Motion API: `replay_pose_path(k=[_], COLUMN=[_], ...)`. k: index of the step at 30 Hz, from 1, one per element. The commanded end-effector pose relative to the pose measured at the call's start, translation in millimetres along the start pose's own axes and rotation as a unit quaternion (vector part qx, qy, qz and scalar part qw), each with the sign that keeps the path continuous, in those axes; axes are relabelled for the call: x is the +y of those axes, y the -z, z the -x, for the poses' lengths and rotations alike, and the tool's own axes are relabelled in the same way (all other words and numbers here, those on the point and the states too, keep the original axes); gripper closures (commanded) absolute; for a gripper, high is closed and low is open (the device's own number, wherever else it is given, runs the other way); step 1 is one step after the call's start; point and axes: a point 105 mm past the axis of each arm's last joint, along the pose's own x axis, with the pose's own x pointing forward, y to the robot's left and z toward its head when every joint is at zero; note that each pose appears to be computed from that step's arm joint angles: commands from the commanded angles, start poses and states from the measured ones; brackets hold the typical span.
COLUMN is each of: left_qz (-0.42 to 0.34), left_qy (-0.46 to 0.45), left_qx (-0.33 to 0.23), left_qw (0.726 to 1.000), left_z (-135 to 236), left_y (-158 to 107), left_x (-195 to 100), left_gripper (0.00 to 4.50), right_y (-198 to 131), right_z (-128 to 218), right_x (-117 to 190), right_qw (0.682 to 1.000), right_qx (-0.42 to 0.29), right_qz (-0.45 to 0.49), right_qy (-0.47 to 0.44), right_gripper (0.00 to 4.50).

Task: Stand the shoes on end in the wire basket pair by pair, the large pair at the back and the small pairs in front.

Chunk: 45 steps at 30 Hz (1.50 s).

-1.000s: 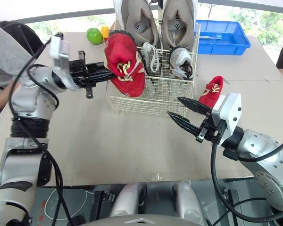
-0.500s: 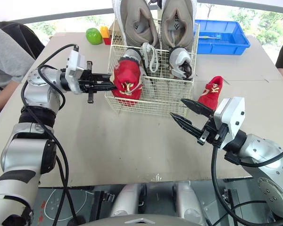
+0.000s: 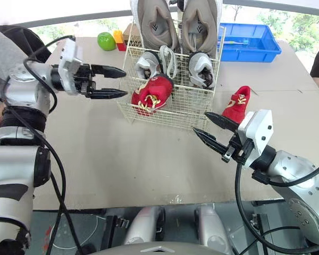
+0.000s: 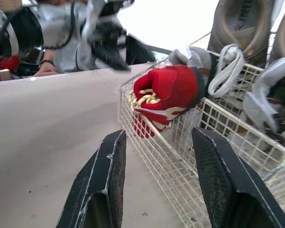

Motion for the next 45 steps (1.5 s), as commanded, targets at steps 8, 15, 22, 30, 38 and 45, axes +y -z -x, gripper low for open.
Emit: replay_pose_path(k=[8,15,22,30,38,45], left_qz=[-0.078,-0.095,-0.175,-0.148,-0.062,0.022], left_qy=[-0.029,-0.148,-0.186,-0.309,-0.422,-0.459], left_qx=[-0.010,0.035,0.068,-0.013,-0.099,-0.093], left_qw=[0.996,0.984,0.965,0.939,0.899,0.883], left_z=[-33,-55,-72,-51,-23,-24], left_y=[-28,-31,-17,-25,-25,-7], left_x=[-37,-36,-51,-47,-45,-51], left_gripper=[0.79,0.79,2.43,4.38,4.38,4.38], right_y=[-2,0,2,2,3,5], right_z=[-3,0,0,2,2,2], right_x=[-1,2,4,4,3,1], right_qw=[1.000,1.000,1.000,1.000,0.999,0.999], right_qx=[0.002,0.010,0.011,0.013,0.017,0.022], right_qz=[0.015,0.015,0.015,0.016,0.015,0.015], right_qy=[-0.025,-0.024,-0.020,-0.017,-0.026,-0.032], right_gripper=[2.54,2.54,2.54,2.54,2.54,2.54])
